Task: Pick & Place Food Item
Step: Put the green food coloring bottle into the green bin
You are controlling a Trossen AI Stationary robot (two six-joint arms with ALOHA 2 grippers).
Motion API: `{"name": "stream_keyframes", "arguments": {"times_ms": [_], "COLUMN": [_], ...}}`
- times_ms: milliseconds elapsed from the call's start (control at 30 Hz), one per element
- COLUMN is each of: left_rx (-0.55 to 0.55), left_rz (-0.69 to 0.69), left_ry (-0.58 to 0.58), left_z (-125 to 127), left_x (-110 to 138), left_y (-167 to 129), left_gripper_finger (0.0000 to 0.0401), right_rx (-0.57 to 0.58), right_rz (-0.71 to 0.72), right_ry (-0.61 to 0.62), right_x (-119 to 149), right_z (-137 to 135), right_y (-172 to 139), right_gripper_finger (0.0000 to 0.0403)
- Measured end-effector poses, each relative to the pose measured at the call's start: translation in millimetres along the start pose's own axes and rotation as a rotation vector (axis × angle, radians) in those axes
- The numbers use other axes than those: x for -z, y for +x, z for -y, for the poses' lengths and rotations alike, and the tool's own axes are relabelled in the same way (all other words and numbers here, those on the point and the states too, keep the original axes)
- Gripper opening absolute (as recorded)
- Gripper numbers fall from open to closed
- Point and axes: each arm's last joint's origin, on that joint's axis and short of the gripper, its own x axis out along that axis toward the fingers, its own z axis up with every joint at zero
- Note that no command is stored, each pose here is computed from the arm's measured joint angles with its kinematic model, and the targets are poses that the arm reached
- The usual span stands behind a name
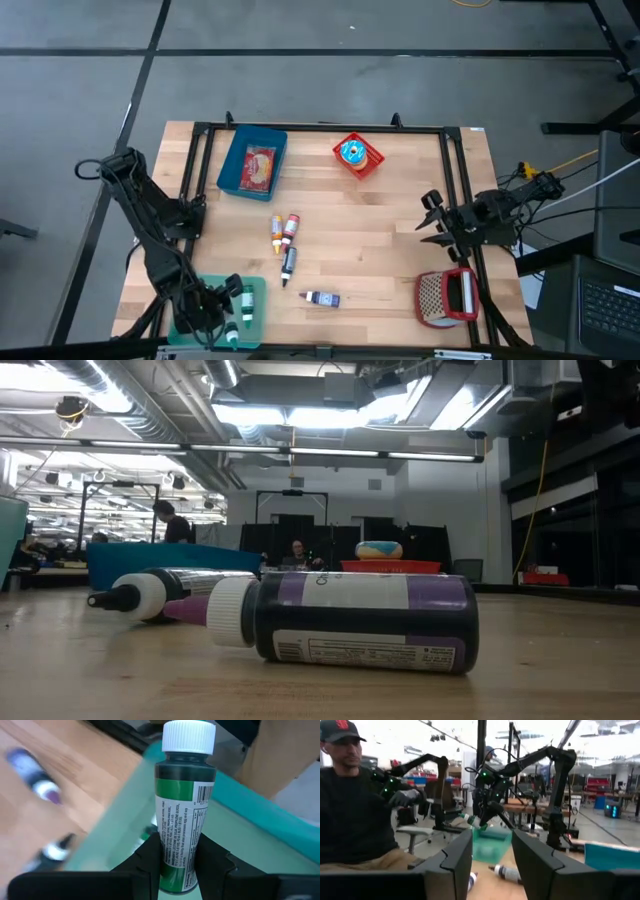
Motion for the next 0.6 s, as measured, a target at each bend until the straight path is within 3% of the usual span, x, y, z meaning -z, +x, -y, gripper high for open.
{"name": "stream_keyframes", "arguments": {"times_ms": [267,600], "left_rx": [-0.009,-0.085], "left_rz": [-0.103,-0.184], "left_ry": [-0.044,0.082], "left_z": [7,5], "left_x": [48,72], "left_y": [33,43], "left_gripper_finger": [0.0086,0.0086], "right_rx": [0.016,0.016], "right_rz": [-0.002,0.016], "right_ry": [0.033,0.024], "right_x": [0,-2], "right_z": [0,1], "right_y": [0,0], "right_gripper_finger": [0.0142,0.0142]}}
